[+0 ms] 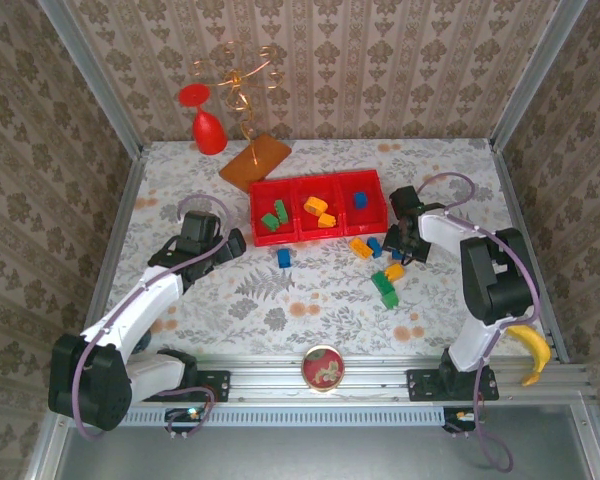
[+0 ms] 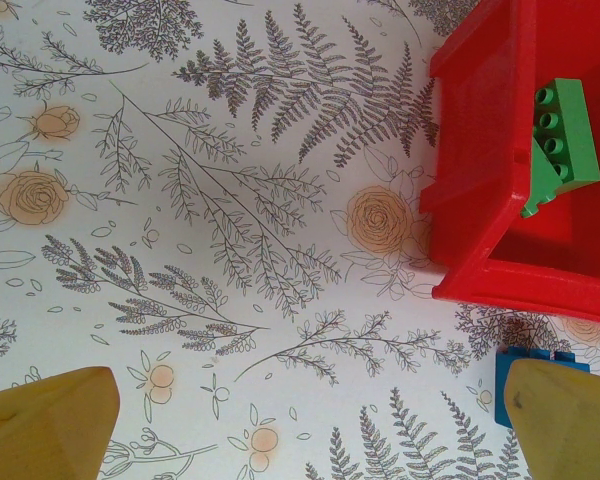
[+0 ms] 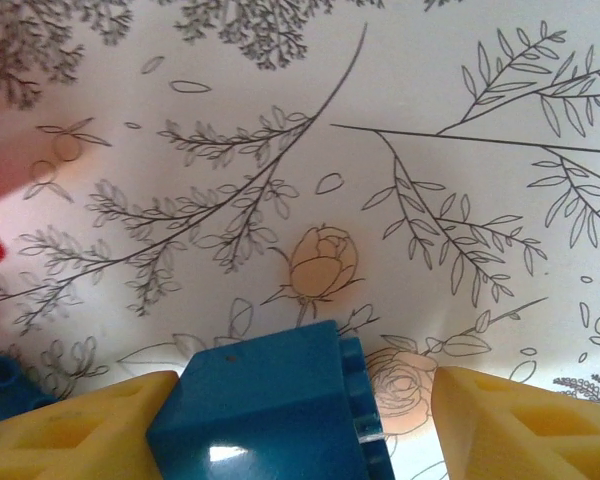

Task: Sort the legos into containers by color
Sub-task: Pick up the lego from the middle-right of the table.

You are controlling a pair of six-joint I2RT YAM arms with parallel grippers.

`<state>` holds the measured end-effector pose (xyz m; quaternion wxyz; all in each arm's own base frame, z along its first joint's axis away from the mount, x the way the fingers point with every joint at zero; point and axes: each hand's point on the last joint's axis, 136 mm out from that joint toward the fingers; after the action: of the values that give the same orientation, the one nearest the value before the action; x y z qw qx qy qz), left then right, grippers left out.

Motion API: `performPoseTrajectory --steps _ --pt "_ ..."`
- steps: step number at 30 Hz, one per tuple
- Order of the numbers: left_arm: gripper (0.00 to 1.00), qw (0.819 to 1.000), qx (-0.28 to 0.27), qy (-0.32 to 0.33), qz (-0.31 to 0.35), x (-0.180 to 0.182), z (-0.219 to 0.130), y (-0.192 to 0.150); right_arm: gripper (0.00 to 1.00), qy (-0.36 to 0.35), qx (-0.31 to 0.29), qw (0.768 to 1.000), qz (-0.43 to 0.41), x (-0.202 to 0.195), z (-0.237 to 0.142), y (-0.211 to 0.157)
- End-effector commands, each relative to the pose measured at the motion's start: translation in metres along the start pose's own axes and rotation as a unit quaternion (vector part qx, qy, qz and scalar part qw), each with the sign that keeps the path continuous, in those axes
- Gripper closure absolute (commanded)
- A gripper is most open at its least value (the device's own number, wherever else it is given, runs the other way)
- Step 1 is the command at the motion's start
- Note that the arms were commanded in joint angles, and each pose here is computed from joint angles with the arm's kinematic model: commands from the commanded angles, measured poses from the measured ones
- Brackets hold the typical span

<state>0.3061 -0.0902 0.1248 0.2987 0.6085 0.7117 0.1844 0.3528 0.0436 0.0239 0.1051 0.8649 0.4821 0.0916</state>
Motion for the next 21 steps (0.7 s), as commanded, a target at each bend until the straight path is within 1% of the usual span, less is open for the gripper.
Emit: performPoseTrajectory --steps 1,15,21 --pt "0.0 1.0 -0.001 0.002 -0.006 0.0031 -0.0017 -0.0003 0.33 -0.013 0.005 1.0 0.013 -0.0073 0.0068 0.0" --pt "0.0 1.0 -0.004 -0.001 -0.006 0.0009 -0.0019 0.0027 0.33 -0.01 0.028 0.999 0.016 -0.0061 0.0146 -0.0034" --pt "0.0 1.0 -0.004 -0.001 -0.006 0.0008 -0.0018 0.0031 0.38 -0.007 0.029 0.999 0.016 -0.0037 0.0154 -0.0018"
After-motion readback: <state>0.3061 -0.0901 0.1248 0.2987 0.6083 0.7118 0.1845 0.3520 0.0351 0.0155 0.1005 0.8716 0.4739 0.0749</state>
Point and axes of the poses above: each hand's point on the last joint's axis, 136 mm out from that joint toward the fingers, its own z axis out along the fingers, its own x axis along the line the jaws close on, y = z × x, and after that the axes turned 7 degrees about z, right-handed
